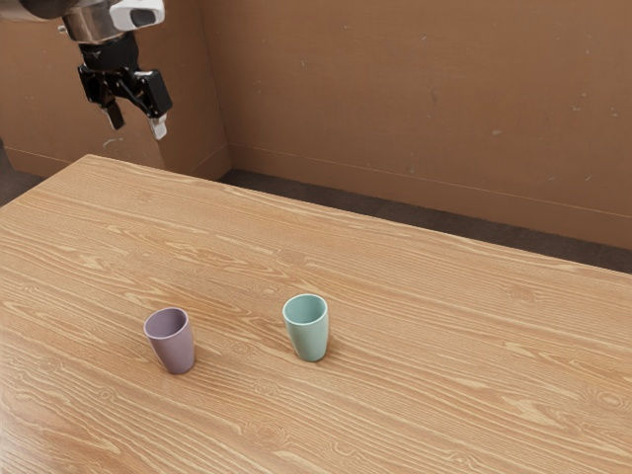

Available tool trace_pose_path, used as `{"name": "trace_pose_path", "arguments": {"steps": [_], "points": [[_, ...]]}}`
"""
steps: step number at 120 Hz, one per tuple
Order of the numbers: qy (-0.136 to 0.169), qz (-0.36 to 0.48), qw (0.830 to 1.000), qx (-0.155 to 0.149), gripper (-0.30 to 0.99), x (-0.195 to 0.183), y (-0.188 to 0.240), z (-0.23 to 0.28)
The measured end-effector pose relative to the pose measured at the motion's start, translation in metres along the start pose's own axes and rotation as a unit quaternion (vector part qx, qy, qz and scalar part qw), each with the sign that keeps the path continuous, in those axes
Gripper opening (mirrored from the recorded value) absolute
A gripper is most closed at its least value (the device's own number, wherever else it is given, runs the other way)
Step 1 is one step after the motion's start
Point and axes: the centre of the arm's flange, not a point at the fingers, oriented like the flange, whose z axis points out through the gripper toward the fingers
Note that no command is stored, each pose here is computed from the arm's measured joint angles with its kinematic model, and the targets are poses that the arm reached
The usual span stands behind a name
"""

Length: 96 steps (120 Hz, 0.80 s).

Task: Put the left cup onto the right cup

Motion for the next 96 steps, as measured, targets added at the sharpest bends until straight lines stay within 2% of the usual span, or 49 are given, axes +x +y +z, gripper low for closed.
{"name": "trace_pose_path", "arguments": {"steps": [17, 27, 43, 63, 96], "points": [[0.001, -0.008, 1.000, 0.000, 0.68, -0.005, -0.012, 0.002], [-0.011, -0.012, 1.000, -0.001, 0.68, -0.008, -0.018, 0.015], [-0.048, -0.017, 0.999, -0.006, 0.67, -0.012, -0.026, 0.065], [-0.072, -0.022, 0.997, -0.009, 0.67, -0.018, -0.034, 0.128], [-0.081, -0.034, 0.996, -0.010, 0.67, -0.029, -0.048, 0.211]]}}
